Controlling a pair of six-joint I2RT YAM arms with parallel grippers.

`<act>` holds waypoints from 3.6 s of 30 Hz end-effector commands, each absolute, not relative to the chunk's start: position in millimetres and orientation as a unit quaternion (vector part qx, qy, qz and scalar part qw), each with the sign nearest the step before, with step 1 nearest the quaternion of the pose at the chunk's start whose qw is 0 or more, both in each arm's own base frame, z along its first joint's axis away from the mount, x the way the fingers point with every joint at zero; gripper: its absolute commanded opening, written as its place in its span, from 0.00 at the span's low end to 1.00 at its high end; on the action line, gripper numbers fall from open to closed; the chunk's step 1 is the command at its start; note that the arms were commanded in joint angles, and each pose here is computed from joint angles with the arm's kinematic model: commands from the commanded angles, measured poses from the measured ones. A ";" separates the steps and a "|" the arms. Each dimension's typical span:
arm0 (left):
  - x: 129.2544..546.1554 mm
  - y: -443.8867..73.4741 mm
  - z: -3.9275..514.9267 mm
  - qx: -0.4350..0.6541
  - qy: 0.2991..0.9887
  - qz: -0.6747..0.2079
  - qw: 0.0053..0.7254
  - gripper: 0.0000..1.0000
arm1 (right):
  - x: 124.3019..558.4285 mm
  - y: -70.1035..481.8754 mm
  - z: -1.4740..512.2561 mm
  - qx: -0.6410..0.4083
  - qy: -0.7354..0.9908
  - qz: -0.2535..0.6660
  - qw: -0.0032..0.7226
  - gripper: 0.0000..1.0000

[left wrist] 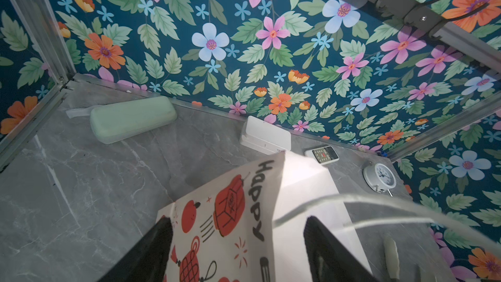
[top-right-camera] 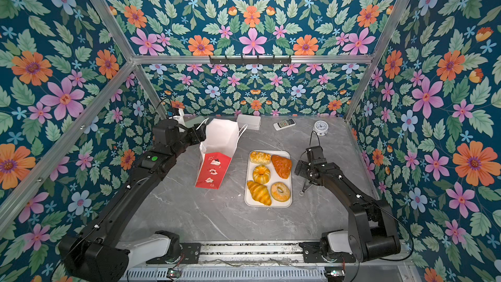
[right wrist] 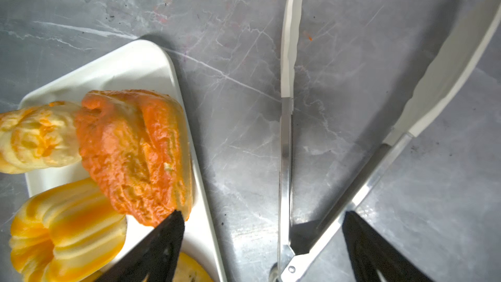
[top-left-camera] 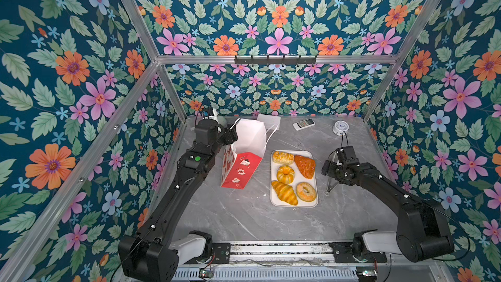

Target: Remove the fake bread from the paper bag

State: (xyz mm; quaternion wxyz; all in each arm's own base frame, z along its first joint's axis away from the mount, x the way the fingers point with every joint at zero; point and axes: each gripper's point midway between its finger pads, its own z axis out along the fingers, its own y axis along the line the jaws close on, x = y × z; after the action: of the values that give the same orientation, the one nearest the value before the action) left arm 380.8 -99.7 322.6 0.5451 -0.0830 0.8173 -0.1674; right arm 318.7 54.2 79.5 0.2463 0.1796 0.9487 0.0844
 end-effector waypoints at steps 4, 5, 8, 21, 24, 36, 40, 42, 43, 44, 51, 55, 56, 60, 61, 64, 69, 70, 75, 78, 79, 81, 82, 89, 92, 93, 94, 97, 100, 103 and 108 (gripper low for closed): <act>371.6 -77.5 317.8 -0.111 0.815 -0.168 0.543 0.81 | 316.0 57.5 78.7 0.170 0.952 0.083 0.238 0.92; 370.4 -73.8 315.0 -0.114 0.816 -0.167 0.542 0.81 | 316.2 59.4 79.1 0.167 0.953 0.084 0.239 0.92; 367.6 -67.0 308.3 -0.121 0.817 -0.169 0.538 0.81 | 317.9 72.1 90.5 0.145 0.953 0.095 0.249 0.92; 369.0 -59.2 304.8 -0.125 0.816 -0.178 0.535 0.82 | 298.2 266.1 279.2 -0.046 0.857 0.399 0.324 0.89; 369.3 -58.5 303.8 -0.125 0.817 -0.180 0.534 0.82 | 294.6 289.6 309.1 -0.060 0.830 0.450 0.325 0.88; 370.0 -58.0 298.3 -0.125 0.818 -0.187 0.530 0.82 | 299.9 353.7 364.0 -0.073 0.754 0.599 0.258 0.87; 370.4 -58.0 297.0 -0.125 0.817 -0.189 0.530 0.82 | 292.9 379.8 368.5 -0.095 0.742 0.627 0.217 0.86; 370.6 -57.8 296.6 -0.126 0.817 -0.189 0.530 0.82 | 287.9 388.9 366.4 -0.103 0.744 0.628 0.203 0.86; 370.8 -57.9 297.5 -0.126 0.816 -0.190 0.531 0.82 | 285.9 391.8 365.5 -0.106 0.745 0.629 0.197 0.86; 370.7 -58.3 298.1 -0.126 0.815 -0.191 0.532 0.82 | 283.9 394.4 364.4 -0.109 0.745 0.631 0.189 0.86; 371.9 -57.4 297.7 -0.127 0.815 -0.192 0.532 0.82 | 274.0 402.0 357.9 -0.120 0.753 0.631 0.142 0.82; 372.3 -57.1 298.2 -0.127 0.814 -0.192 0.533 0.82 | 268.6 402.3 353.5 -0.123 0.757 0.628 0.128 0.82; 372.2 -56.9 297.6 -0.128 0.815 -0.192 0.532 0.82 | 267.4 401.6 351.7 -0.123 0.758 0.628 0.126 0.81; 372.3 -56.2 297.4 -0.128 0.815 -0.191 0.532 0.82 | 262.9 399.0 344.4 -0.125 0.763 0.623 0.120 0.71; 372.3 -56.4 298.0 -0.128 0.814 -0.192 0.533 0.82 | 262.2 398.1 342.1 -0.125 0.765 0.620 0.120 0.68; 372.5 -56.9 299.0 -0.127 0.813 -0.195 0.534 0.82 | 264.0 398.1 334.5 -0.121 0.772 0.613 0.116 0.67; 371.9 -57.5 298.1 -0.127 0.813 -0.197 0.533 0.82 | 268.8 403.7 332.5 -0.115 0.771 0.617 0.111 0.67; 371.8 -58.0 297.1 -0.127 0.813 -0.198 0.532 0.82 | 271.3 404.4 331.0 -0.114 0.772 0.615 0.112 0.65; 371.2 -58.3 296.3 -0.127 0.813 -0.200 0.532 0.82 | 275.3 409.3 327.5 -0.110 0.771 0.618 0.105 0.48; 370.6 -58.4 297.0 -0.127 0.813 -0.200 0.533 0.82 | 276.5 409.5 328.8 -0.109 0.771 0.618 0.106 0.39; 370.9 -57.9 296.4 -0.127 0.813 -0.200 0.532 0.82 | 276.1 409.7 329.4 -0.108 0.771 0.618 0.106 0.36; 371.2 -58.3 296.9 -0.126 0.812 -0.202 0.532 0.82 | 277.8 409.3 329.1 -0.107 0.772 0.616 0.109 0.30; 371.0 -59.1 296.7 -0.125 0.813 -0.203 0.532 0.82 | 277.2 409.1 329.0 -0.107 0.774 0.614 0.109 0.26; 370.3 -63.8 303.1 -0.118 0.809 -0.217 0.534 0.82 | 281.7 406.4 332.3 -0.108 0.781 0.602 0.128 0.08; 368.6 -66.4 306.7 -0.113 0.807 -0.224 0.535 0.83 | 284.2 404.8 335.1 -0.110 0.784 0.596 0.136 0.02; 368.3 -66.7 307.1 -0.112 0.807 -0.225 0.535 0.84 | 285.0 404.3 335.6 -0.110 0.785 0.594 0.139 0.00; 367.2 -67.7 308.6 -0.110 0.806 -0.228 0.535 0.84 | 285.5 403.8 336.8 -0.111 0.785 0.592 0.142 0.00; 365.6 -69.6 311.1 -0.107 0.804 -0.234 0.536 0.85 | 287.8 400.2 342.1 -0.114 0.788 0.585 0.155 0.00; 364.9 -75.1 313.5 -0.101 0.801 -0.250 0.534 0.87 | 290.0 396.1 350.3 -0.118 0.788 0.579 0.170 0.00; 365.3 -77.7 314.4 -0.100 0.799 -0.259 0.534 0.88 | 292.7 392.4 354.9 -0.119 0.789 0.575 0.179 0.00; 367.6 -88.6 307.8 -0.087 0.801 -0.284 0.519 0.92 | 299.7 383.3 357.0 -0.112 0.792 0.568 0.192 0.00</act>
State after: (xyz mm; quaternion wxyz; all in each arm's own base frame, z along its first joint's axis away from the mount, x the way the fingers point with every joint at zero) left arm 366.5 -79.9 303.1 0.5178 -0.1016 0.8083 -0.2611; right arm 296.8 386.9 354.4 0.1759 -0.1073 0.7919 0.5748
